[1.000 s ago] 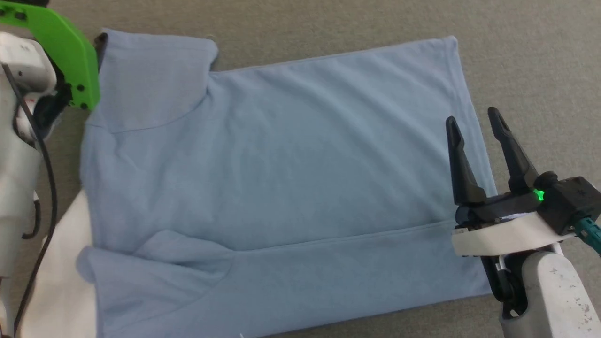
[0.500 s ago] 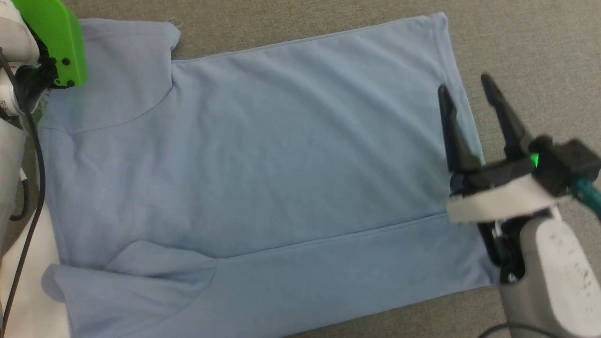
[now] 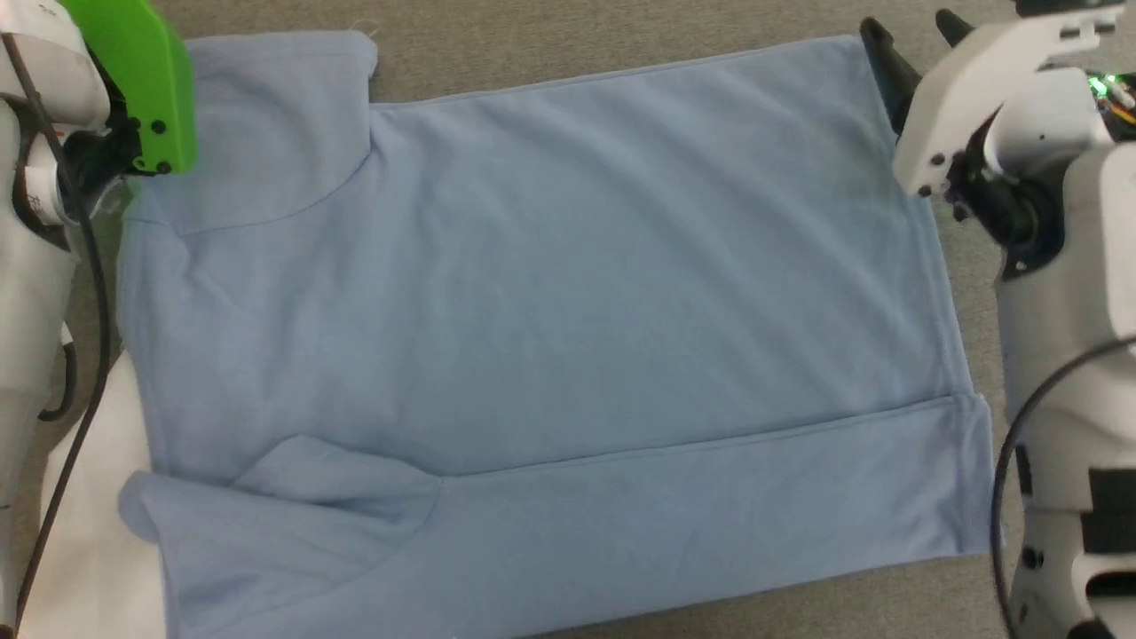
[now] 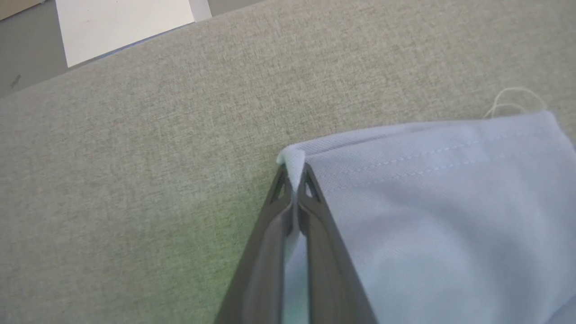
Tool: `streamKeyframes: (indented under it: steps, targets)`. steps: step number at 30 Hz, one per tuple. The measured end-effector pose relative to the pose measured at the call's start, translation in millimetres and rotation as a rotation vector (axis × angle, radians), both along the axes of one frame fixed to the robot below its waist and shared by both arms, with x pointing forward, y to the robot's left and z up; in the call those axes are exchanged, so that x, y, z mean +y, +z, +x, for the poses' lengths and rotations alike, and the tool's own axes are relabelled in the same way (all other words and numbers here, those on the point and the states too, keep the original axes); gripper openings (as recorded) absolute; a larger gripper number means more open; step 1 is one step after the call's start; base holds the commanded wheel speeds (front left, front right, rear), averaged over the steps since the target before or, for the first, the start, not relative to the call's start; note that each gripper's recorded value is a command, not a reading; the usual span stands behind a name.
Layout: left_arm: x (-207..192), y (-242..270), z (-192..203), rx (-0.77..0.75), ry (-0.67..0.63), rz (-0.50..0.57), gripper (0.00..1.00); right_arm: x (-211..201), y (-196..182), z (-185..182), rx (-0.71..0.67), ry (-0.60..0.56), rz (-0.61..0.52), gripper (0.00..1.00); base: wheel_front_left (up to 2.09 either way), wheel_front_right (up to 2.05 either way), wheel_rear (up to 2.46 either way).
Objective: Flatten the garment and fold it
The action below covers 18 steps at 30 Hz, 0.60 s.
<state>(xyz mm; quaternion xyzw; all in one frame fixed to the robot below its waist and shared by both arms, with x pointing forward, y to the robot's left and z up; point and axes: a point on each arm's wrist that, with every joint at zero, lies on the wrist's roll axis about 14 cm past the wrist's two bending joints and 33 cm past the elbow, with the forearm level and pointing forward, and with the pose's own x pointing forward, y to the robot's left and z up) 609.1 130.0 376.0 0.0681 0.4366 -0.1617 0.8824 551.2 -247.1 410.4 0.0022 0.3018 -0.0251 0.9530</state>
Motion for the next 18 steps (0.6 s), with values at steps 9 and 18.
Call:
streamKeyframes:
  steps: [9, 18]
  targets:
    - [2.4, -3.3, -5.0, -0.013, -0.018, -0.009, 0.0, -1.0, -40.3, 1.1, 0.333, -0.012, -0.027, 0.71, 0.0, 0.0, 0.0]
    - [-2.7, 6.5, -2.0, -0.091, -0.028, -0.064, 0.0, 8.4, -37.5, 5.4, 0.382, 0.017, -0.059, 0.0, 0.0, 0.0, 0.0]
